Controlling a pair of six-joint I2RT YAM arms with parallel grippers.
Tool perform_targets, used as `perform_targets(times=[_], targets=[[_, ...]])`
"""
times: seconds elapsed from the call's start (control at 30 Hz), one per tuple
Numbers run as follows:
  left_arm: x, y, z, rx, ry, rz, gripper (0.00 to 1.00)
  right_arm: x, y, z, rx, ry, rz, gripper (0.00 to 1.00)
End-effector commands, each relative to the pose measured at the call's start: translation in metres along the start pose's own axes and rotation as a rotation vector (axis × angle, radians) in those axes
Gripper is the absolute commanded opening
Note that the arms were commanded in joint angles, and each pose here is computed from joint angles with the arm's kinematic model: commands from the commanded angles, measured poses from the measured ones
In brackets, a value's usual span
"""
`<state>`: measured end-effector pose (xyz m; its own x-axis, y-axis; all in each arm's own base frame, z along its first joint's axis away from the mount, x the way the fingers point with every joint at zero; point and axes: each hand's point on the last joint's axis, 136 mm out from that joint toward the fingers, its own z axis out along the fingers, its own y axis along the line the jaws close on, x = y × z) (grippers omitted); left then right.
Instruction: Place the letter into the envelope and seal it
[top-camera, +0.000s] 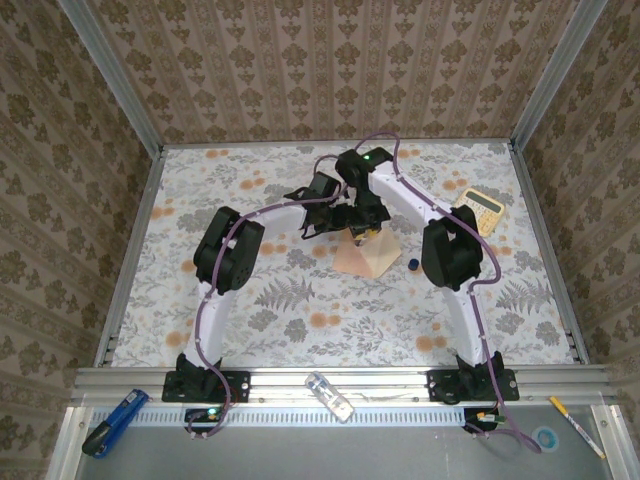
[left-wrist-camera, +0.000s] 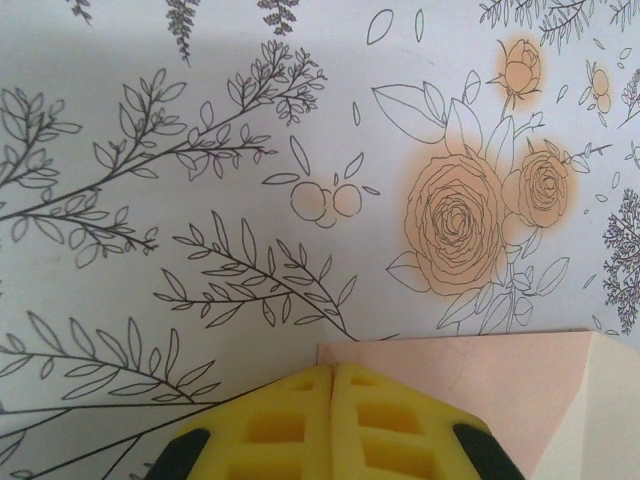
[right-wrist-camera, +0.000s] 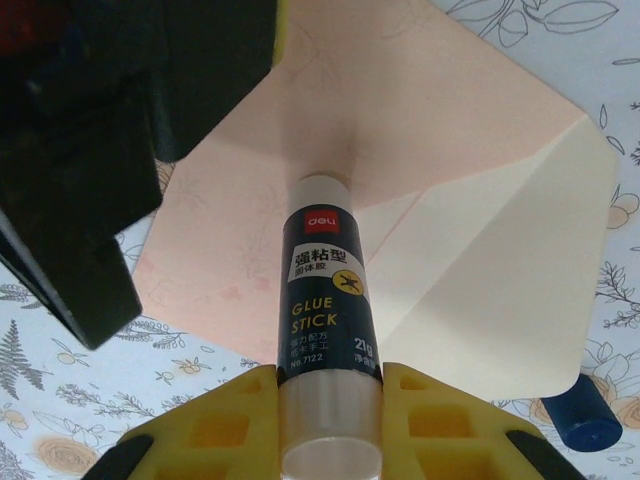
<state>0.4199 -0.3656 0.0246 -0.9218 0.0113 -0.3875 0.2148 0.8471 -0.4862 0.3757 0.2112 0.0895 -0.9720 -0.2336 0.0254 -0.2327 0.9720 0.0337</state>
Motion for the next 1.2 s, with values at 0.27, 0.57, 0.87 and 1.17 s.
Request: perform_targets(times=[0.27, 0.57, 0.87, 1.17], targets=[[0.040, 0.029, 0.009, -0.091, 0.112, -0.034, 0.00, 0.041, 0.019, 0.002, -0.083, 0.101, -0.047, 0.08], [0.038, 0.028, 0.011, -0.089, 0.114, -0.036, 0.00, 0.062, 0.028, 0.008, -0.132, 0.165, -0.068, 0.08], [0.038, 0.026, 0.012, -0.085, 0.117, -0.034, 0.00, 0.066, 0.006, 0.016, 0.011, 0.203, -0.096, 0.07], [0.039, 0.026, 0.013, -0.087, 0.120, -0.033, 0.00, 0.070, -0.009, 0.018, 0.087, 0.203, -0.099, 0.06]])
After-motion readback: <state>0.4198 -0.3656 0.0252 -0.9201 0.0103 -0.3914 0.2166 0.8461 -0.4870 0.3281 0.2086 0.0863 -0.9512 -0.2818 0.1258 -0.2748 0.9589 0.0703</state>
